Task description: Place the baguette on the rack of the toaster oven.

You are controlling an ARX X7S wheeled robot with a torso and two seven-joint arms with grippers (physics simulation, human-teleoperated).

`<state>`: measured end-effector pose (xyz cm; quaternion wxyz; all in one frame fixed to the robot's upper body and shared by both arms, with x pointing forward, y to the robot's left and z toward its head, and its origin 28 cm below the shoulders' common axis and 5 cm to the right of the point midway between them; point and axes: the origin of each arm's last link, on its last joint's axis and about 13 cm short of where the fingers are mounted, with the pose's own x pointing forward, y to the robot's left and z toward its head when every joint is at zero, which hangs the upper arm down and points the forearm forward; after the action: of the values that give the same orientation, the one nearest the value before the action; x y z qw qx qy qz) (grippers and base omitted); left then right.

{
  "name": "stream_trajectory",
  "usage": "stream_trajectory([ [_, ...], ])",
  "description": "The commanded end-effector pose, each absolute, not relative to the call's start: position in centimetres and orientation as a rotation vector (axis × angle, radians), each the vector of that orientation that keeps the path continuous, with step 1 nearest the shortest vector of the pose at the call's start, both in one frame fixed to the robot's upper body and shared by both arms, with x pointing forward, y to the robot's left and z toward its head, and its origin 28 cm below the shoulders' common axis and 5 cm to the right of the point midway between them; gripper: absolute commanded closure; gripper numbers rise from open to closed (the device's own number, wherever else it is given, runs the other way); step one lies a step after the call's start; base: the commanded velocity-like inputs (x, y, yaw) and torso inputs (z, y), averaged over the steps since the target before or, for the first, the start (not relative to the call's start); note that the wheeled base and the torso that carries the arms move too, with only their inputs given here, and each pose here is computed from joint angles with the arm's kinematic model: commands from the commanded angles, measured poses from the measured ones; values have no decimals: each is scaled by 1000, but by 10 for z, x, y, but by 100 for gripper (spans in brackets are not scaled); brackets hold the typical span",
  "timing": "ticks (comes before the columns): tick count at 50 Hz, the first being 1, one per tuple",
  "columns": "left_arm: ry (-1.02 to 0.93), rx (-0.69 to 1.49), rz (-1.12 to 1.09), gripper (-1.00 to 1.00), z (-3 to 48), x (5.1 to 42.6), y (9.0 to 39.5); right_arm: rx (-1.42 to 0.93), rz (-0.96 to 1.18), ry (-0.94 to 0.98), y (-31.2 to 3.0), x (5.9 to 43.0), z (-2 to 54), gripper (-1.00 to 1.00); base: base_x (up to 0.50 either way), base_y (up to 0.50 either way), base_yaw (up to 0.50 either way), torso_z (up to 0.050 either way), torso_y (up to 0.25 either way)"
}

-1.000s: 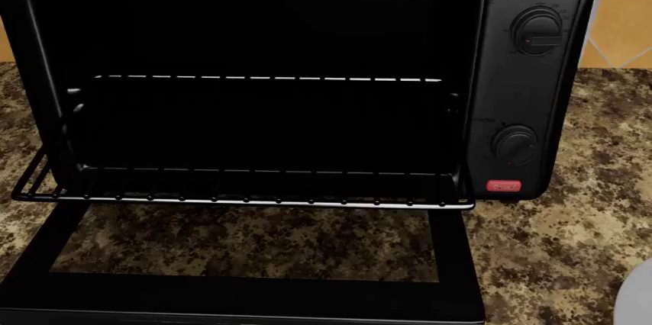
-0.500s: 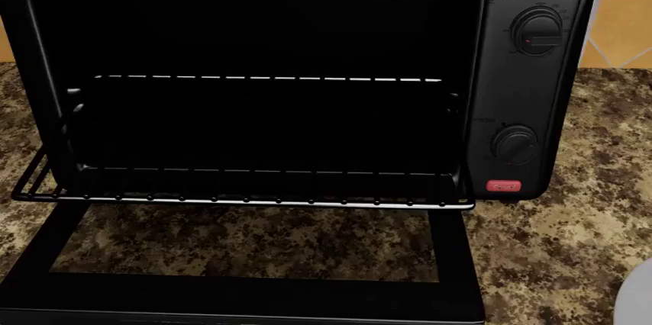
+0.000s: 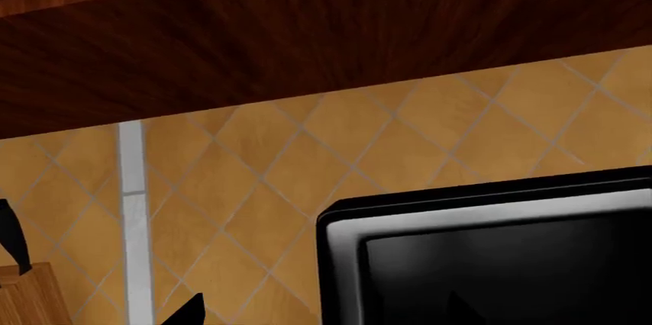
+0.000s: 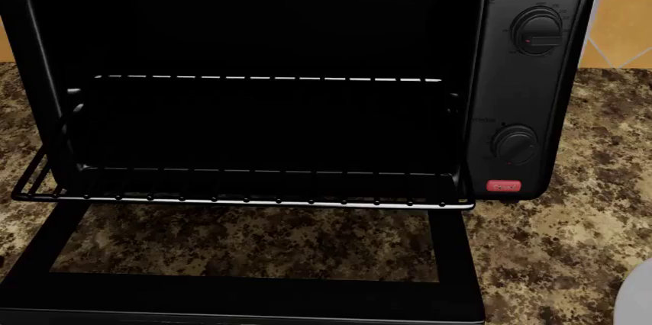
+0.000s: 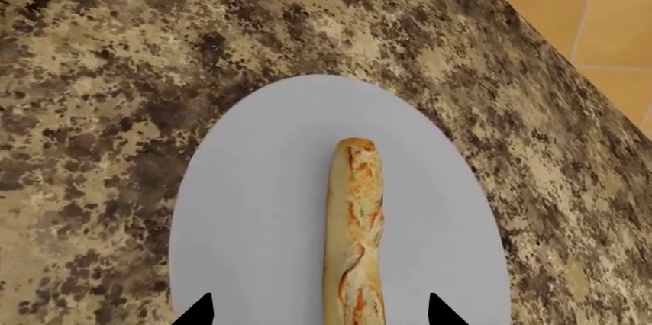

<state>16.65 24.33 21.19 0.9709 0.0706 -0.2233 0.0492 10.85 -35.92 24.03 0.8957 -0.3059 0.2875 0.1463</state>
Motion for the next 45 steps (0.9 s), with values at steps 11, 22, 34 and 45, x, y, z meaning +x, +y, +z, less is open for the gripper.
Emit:
stream_trajectory([
  [11,-449,155,95,-100,211,167,242,-628,288,637,-386,118,238,-100,0,0,0,0,0],
  [22,-451,165,92,-100,211,166,242,-625,305,665,-392,132,238,-100,0,0,0,0,0],
  [34,-451,174,92,-100,212,167,241,-580,333,668,-397,136,232,-100,0,0,0,0,0],
  [45,-452,176,94,-100,211,167,241,-491,373,652,-400,138,225,-100,0,0,0,0,0],
])
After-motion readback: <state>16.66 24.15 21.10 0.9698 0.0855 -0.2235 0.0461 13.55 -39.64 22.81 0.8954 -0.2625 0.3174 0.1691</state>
